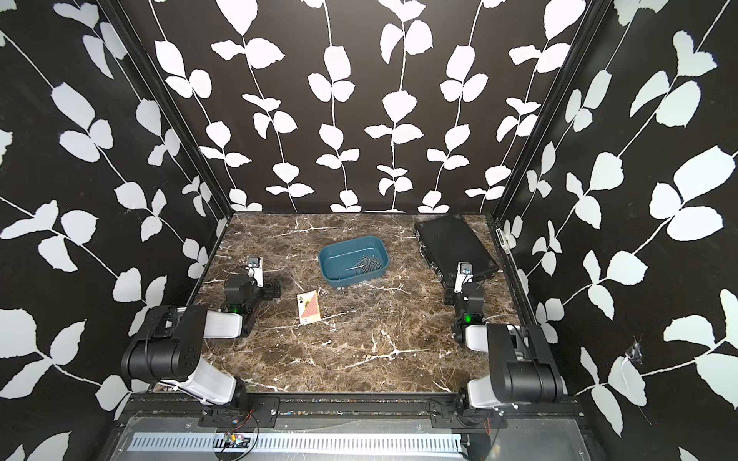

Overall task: Put the nails on the desktop into the storage box
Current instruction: Reset both arms

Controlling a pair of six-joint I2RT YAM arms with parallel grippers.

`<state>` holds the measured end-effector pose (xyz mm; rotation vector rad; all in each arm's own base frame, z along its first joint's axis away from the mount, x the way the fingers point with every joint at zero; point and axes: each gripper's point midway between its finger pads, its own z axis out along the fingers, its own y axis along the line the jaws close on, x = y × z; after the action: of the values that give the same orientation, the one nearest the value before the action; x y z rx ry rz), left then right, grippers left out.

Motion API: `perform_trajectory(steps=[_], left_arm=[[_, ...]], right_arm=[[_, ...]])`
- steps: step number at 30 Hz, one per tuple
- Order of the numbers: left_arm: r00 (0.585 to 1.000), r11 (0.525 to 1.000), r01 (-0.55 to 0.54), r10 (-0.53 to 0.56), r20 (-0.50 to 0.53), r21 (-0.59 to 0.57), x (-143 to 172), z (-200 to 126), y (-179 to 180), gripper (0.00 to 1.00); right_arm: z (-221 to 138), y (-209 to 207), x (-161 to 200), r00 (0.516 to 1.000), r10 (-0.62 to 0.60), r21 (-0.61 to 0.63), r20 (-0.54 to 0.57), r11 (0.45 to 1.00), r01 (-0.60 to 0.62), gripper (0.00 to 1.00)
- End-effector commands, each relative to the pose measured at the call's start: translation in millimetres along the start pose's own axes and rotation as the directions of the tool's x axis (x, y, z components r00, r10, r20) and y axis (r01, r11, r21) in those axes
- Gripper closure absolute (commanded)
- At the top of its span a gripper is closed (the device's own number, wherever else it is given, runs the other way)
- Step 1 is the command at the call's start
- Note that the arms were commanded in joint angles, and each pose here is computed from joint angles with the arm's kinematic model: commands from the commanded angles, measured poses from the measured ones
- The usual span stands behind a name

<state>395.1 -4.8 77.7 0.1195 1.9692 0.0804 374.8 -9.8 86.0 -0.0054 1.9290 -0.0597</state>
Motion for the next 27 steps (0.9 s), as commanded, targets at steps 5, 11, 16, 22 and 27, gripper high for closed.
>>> perform_trajectory(steps=[5, 11, 16, 22, 27], left_arm=[[0.998, 1.0, -0.013, 0.013, 0.055, -0.011, -19.2, -1.0, 2.1, 0.01], [0.998, 1.0, -0.014, 0.014, 0.054, -0.009, -19.0, -1.0, 1.3, 0.01], [0.998, 1.0, -0.013, 0.014, 0.055, -0.009, -19.1, -1.0, 1.4, 0.02], [0.998, 1.0, -0.014, 0.015, 0.054, -0.01, -18.9, -1.0, 1.3, 0.01], [0.998, 1.0, -0.013, 0.014, 0.055, -0.01, -19.3, -1.1, 1.4, 0.01]], right_arm=[[18.4, 2.5, -11.7, 1.0, -0.021, -0.016, -0.015, 1.0, 0.02, 0.34], [18.5, 3.3, -11.7, 0.999, -0.033, -0.008, -0.023, 0.999, 0.033, 0.0], [17.5, 4.0, -11.9, 0.999, -0.038, -0.005, -0.022, 0.999, 0.038, 0.0], [18.2, 6.1, -12.2, 0.999, -0.046, -0.016, -0.023, 0.999, 0.046, 0.0], [20.1, 11.4, -12.0, 0.998, -0.058, -0.045, -0.03, 0.997, 0.057, 0.01]])
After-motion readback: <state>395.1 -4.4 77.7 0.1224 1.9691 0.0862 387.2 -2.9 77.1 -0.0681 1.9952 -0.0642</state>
